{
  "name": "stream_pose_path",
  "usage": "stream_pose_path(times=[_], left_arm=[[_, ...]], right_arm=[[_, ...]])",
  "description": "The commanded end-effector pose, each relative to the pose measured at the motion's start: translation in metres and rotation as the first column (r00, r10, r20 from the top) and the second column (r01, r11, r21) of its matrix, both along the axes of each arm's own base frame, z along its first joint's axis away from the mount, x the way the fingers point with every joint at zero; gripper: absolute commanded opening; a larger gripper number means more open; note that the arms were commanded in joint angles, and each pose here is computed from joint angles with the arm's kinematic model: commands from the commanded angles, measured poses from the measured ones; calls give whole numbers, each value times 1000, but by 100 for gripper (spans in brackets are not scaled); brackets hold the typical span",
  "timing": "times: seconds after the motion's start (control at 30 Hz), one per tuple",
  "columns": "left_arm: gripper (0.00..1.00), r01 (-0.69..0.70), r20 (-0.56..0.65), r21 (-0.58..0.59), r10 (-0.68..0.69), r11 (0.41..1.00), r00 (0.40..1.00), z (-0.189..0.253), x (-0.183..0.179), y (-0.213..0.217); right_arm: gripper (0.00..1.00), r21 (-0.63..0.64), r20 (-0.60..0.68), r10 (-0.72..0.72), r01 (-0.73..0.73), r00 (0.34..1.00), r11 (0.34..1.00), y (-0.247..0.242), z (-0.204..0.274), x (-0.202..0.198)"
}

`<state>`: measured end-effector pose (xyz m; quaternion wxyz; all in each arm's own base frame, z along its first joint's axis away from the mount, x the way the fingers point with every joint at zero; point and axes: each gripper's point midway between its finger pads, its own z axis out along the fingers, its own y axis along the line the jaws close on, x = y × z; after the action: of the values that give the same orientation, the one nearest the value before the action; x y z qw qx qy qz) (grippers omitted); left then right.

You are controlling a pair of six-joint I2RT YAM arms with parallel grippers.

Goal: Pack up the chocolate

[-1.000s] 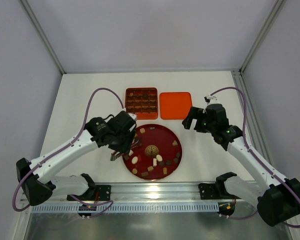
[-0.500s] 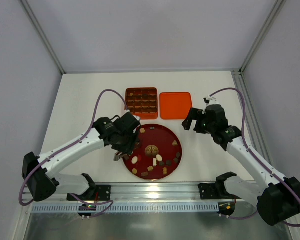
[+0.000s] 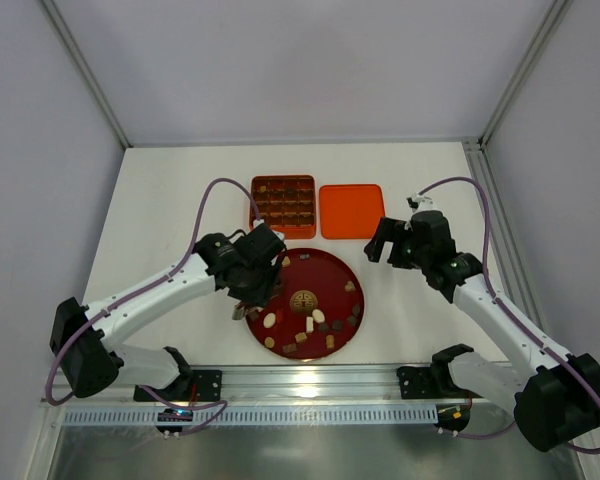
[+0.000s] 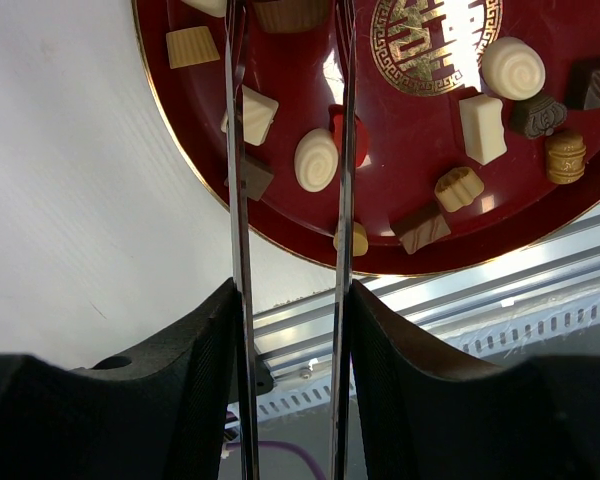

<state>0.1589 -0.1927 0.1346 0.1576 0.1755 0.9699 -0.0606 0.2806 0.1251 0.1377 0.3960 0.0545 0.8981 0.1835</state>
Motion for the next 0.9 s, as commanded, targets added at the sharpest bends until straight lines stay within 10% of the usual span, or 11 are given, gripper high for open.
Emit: stream_pose_path(times=[0.0, 0.87], left_arm=[[45, -1, 20, -18, 1, 1000, 1000, 4, 5, -6], [36, 4, 67, -23, -2, 1000, 998, 41, 4, 3]], right_arm=[[100, 27, 41, -3, 2, 999, 1000, 3, 9, 7], [100, 22, 46, -1, 0, 999, 1000, 4, 13, 10]])
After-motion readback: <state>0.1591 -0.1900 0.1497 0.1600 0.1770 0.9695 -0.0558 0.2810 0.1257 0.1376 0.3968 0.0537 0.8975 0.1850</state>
